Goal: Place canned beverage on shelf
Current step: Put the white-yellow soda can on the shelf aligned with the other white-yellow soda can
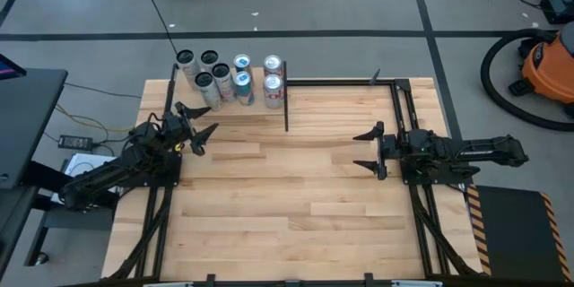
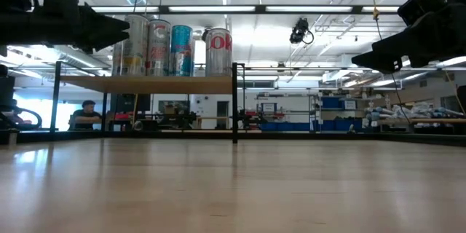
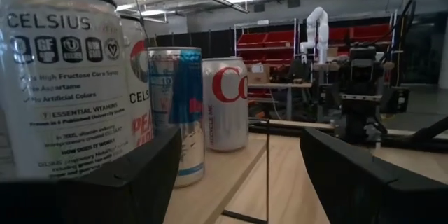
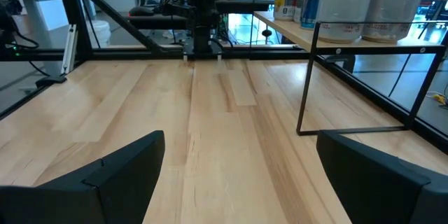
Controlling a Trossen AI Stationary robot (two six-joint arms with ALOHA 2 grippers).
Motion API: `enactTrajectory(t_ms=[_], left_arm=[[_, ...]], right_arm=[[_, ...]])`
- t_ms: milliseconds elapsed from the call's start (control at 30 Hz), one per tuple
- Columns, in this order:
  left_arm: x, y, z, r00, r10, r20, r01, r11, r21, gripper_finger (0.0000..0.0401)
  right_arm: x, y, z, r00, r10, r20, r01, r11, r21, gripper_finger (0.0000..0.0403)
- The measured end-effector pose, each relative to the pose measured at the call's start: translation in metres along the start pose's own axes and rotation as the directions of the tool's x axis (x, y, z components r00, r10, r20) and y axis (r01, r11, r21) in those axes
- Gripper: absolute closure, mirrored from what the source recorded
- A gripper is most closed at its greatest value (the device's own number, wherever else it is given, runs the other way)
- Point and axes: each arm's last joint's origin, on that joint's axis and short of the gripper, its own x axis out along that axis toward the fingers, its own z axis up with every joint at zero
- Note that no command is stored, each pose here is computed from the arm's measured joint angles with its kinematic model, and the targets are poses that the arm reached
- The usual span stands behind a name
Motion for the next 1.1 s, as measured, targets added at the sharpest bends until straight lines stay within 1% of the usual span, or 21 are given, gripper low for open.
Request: enactTrajectory(t_ms=[133,200,300,400,500,633,700,867,1033,1100], left_arm=[[0.000,0.000,0.001,1.000,-0.001,0.002,0.001,1.000,-0.004,0.0104],[0.000,0.000,0.009,1.000,-0.001,0.011,0.001,1.000,-0.008,0.0104],[-0.002,0.001,0.032,0.998,0.000,0.057,0.001,1.000,-0.012,0.0104],[-0.006,0.001,0.053,0.999,0.000,0.041,0.001,1.000,-0.009,0.0104],[-0.008,0.001,0.076,1.000,0.005,0.028,-0.006,1.000,0.023,0.0104],[-0.004,0.002,0.100,1.000,0.016,0.001,-0.016,1.000,0.019,0.0104],[0.001,0.003,0.110,0.999,0.037,-0.010,-0.037,0.999,0.022,0.0104],[0.020,0.007,0.127,0.986,0.146,-0.078,-0.140,0.987,0.078,0.0104],[0.041,0.010,0.139,0.966,0.206,-0.157,-0.187,0.974,0.128,0.0104],[0.047,0.011,0.144,0.951,0.248,-0.185,-0.223,0.964,0.147,0.0104]], right_arm=[[0.000,0.000,0.000,1.000,0.000,0.000,0.000,1.000,0.000,0.0020],[0.000,0.000,0.000,1.000,0.000,0.000,0.000,1.000,0.000,0.0020],[0.000,0.000,0.000,1.000,0.000,0.000,0.000,1.000,0.000,0.0020],[0.000,0.000,0.000,1.000,0.000,0.000,0.000,1.000,0.000,0.0020],[0.000,0.000,0.000,1.000,0.000,0.000,0.000,1.000,0.000,0.0020],[0.000,0.000,0.000,1.000,0.000,0.000,0.000,1.000,0.000,0.0020],[0.000,0.000,0.000,1.000,0.000,0.000,0.000,1.000,0.000,0.0020],[0.000,0.000,0.000,1.000,0.000,0.000,0.000,1.000,0.000,0.0020],[0.000,0.000,0.000,1.000,0.000,0.000,0.000,1.000,0.000,0.0020],[0.000,0.000,0.000,1.000,0.000,0.000,0.000,1.000,0.000,0.0020]])
